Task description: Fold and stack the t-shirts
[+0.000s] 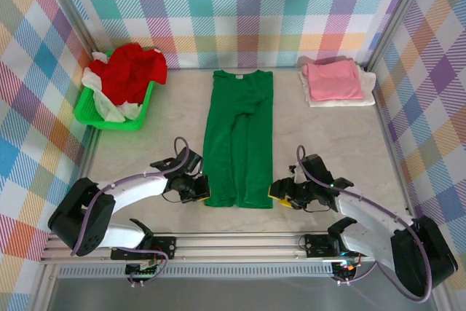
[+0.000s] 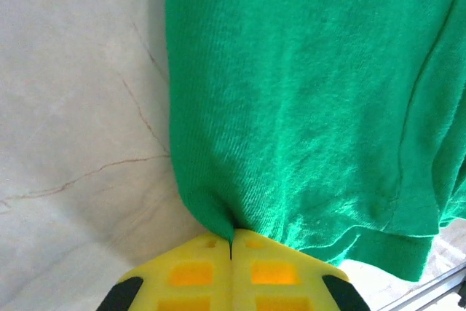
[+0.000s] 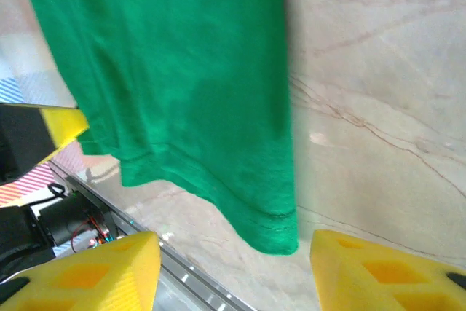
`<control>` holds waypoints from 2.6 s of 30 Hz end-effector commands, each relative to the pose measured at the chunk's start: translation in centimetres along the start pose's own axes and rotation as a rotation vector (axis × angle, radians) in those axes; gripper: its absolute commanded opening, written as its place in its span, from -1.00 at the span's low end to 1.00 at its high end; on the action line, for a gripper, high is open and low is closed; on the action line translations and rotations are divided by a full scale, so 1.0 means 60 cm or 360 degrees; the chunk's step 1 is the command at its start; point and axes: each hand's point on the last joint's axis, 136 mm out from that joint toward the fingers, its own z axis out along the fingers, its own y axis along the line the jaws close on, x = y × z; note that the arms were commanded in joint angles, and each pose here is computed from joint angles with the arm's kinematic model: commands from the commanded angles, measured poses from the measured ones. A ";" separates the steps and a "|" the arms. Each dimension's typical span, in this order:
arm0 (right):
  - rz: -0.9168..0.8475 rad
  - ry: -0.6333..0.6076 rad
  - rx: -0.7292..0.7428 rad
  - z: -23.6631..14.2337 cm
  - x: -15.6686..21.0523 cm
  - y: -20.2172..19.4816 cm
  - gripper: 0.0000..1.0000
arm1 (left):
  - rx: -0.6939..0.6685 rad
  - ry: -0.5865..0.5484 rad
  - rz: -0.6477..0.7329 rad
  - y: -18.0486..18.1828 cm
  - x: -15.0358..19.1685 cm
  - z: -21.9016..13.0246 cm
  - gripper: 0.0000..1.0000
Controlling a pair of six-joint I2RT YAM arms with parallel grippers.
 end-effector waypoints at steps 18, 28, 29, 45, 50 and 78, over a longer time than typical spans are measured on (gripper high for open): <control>0.0055 0.0158 0.0057 0.049 0.003 0.020 -0.12 | -0.0040 -0.0023 -0.0024 0.041 0.042 -0.018 -1.00; 0.0034 0.0133 0.0156 0.041 0.003 0.003 -0.23 | -0.0047 -0.0055 -0.0020 0.040 0.031 -0.012 -1.00; 0.0022 0.0132 0.0150 0.040 0.001 0.007 -0.27 | -0.0049 -0.0052 -0.0024 0.040 0.031 -0.011 -1.00; -0.0063 0.0227 0.0172 0.021 0.024 0.012 -1.00 | 0.0078 0.0023 0.0018 0.013 0.044 -0.016 -1.00; -0.0041 0.0300 0.0242 0.018 0.060 -0.019 -1.00 | 0.0004 0.0174 0.0023 0.038 0.092 -0.010 -1.00; -0.0224 -0.0197 0.0216 -0.045 -0.256 0.138 -1.00 | 0.0151 -0.0499 0.0185 -0.112 -0.267 -0.152 -1.00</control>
